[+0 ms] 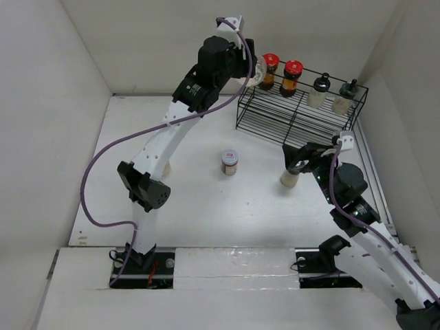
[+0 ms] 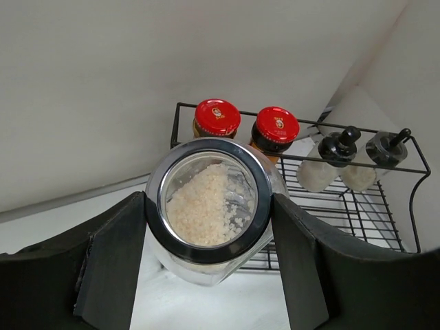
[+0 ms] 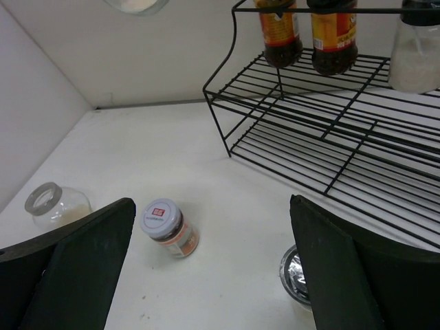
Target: Organize the condiment bottles
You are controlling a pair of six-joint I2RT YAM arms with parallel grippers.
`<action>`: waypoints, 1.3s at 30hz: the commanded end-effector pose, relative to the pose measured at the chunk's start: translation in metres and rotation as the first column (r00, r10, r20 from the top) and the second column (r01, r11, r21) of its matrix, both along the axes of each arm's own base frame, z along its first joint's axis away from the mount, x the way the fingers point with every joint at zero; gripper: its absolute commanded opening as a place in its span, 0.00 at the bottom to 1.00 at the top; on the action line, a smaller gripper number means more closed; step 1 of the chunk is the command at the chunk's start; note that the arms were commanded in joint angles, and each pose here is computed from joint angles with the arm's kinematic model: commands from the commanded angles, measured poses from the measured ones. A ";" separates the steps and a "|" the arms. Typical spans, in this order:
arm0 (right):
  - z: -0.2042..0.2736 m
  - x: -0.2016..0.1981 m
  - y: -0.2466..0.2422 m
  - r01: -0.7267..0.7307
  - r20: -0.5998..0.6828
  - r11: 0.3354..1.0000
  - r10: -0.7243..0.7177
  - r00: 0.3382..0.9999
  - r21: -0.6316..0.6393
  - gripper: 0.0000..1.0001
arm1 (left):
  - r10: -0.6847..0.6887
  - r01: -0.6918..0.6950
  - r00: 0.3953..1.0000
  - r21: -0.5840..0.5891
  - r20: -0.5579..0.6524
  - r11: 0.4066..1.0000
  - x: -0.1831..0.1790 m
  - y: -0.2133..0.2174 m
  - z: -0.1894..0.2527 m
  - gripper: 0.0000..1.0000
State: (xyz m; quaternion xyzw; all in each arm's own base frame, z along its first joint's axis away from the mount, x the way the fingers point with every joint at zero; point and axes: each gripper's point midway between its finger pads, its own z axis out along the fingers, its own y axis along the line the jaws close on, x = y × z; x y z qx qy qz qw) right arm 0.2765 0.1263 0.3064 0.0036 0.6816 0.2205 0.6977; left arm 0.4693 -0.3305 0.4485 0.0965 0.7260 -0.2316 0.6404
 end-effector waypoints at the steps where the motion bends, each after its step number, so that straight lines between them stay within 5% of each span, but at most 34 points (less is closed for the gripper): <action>1: 0.000 0.001 -0.005 0.018 0.004 1.000 -0.018 1.000 0.018 1.00 | -0.065 0.086 0.985 -0.127 0.158 0.988 0.008 -0.019 0.047 0.46; 23: -0.021 0.011 -0.004 0.015 -0.048 1.000 -0.015 0.999 -0.002 1.00 | -0.106 0.108 0.991 -0.025 0.077 0.994 0.059 -0.067 -0.061 0.47; 39: -0.028 0.018 0.001 -0.005 -0.069 1.000 0.004 0.998 -0.012 1.00 | -0.130 0.120 0.986 0.099 0.103 0.988 0.076 -0.077 -0.094 0.47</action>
